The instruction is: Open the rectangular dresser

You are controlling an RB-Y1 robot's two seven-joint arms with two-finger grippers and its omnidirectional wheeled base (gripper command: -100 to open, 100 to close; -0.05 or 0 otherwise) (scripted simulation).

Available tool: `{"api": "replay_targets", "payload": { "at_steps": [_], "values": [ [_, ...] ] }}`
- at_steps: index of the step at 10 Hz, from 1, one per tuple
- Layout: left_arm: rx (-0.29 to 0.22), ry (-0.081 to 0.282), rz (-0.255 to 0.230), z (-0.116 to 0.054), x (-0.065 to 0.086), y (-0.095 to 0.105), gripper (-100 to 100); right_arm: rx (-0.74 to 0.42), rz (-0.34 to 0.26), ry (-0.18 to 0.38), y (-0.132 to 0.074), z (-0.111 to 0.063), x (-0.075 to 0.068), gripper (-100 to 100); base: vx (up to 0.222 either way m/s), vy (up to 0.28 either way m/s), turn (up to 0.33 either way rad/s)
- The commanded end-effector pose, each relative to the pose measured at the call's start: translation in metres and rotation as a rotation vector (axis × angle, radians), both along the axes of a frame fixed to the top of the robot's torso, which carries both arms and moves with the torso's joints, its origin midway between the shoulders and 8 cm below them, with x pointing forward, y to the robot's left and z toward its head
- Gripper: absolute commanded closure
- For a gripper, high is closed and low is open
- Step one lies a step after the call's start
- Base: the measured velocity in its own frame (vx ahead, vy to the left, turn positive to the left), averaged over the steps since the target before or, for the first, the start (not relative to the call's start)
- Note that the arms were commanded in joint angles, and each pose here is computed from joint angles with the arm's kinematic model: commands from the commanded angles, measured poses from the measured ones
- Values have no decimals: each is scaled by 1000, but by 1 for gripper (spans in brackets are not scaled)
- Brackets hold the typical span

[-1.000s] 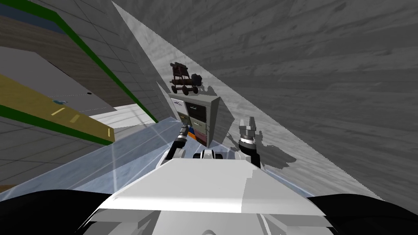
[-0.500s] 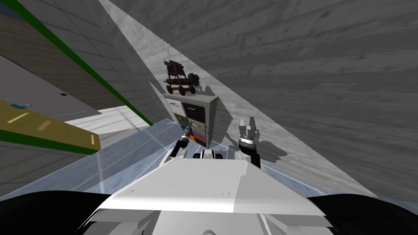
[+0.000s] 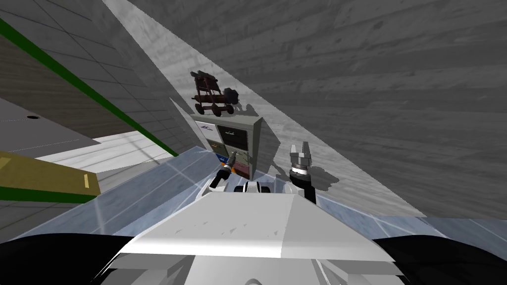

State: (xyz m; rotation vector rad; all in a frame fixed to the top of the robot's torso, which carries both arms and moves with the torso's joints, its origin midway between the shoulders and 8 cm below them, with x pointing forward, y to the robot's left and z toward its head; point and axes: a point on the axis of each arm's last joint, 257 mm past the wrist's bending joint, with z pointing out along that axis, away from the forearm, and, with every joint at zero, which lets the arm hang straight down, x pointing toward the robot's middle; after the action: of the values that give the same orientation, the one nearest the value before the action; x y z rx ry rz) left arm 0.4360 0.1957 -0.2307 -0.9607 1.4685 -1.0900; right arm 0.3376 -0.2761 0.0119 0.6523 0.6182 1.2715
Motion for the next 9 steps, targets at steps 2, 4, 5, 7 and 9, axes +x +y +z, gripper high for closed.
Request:
{"api": "replay_targets", "payload": {
  "at_steps": [2, 4, 5, 7, 9],
  "values": [
    [43, 84, -26, -30, 0, -7, -100, 0, 0, 0, 0, 0, 0, 0, 9, 42, -105],
    [48, 91, -29, -34, 0, -8, -100, 0, 0, 0, 0, 0, 0, 0, 9, 24, -44],
    [50, 94, -29, -36, 0, -8, -100, 0, 0, 0, 0, 0, 0, 0, 0, 0, 0],
    [43, 63, -22, -30, 16, -5, 100, 0, 0, 0, 0, 0, 0, 0, -54, 21, 7],
    [55, 69, -31, -36, 30, -8, 100, 0, 0, 0, 0, 0, 0, 0, -130, 9, -2]
  ]
}}
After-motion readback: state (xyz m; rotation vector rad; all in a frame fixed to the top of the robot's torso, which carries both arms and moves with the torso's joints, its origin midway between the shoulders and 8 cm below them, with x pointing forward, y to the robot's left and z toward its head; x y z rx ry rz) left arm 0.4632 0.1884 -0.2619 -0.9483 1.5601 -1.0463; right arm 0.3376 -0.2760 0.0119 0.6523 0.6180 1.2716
